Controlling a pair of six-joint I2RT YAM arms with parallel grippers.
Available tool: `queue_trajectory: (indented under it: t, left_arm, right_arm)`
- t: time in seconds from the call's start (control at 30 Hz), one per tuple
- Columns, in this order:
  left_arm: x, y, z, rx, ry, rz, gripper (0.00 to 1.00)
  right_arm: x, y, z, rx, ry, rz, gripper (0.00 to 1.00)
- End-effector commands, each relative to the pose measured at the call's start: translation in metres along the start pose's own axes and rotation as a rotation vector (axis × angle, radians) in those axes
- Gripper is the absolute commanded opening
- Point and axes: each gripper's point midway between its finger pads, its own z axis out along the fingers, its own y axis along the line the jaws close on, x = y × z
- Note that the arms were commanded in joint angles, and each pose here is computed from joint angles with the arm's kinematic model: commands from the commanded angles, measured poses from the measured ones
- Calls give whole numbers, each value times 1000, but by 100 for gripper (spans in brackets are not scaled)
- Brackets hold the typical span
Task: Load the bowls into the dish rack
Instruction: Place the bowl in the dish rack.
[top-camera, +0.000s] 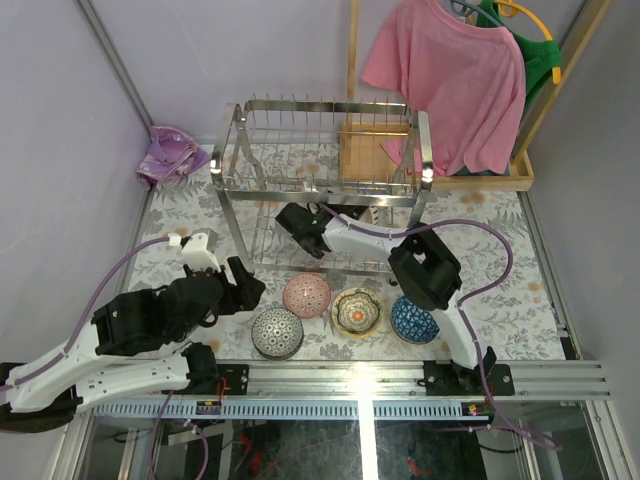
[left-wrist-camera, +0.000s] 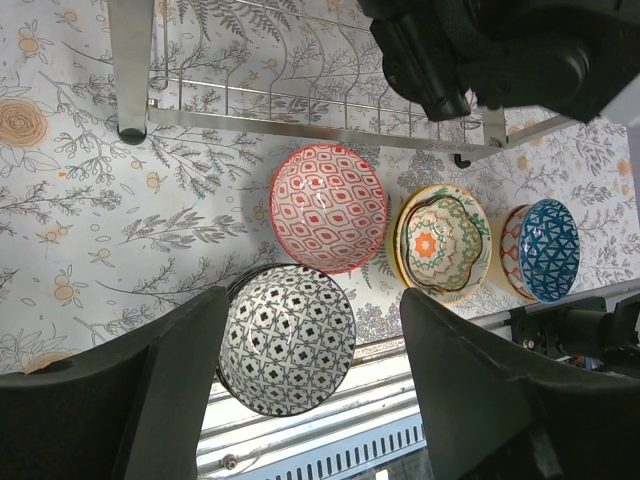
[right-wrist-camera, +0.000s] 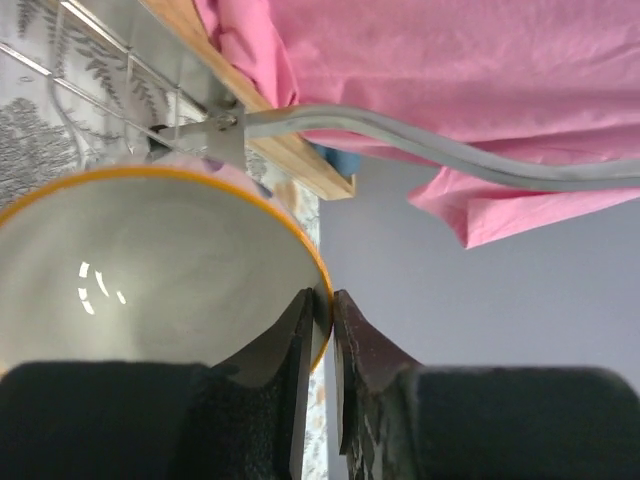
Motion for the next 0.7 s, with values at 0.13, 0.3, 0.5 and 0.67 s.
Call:
queue_trajectory:
  t: [0.13,0.3,0.5,0.67]
  left_arm:
    - [-2,-9,-1,59,-11,-2,69]
    - [-2,-10,-3,75,-12,2,70]
    - [-3,-9,-7,92,-14,-3,69]
    - [-6,-6,-11,103,-29,-6,70]
  right_arm:
    - [12,-52,31,152,138,-173,0]
    - [-1,-56,43,180,161,-185,0]
    - [-14,-60,55,212,194,-201,0]
    - [-18,-61,56,206,221,-243,0]
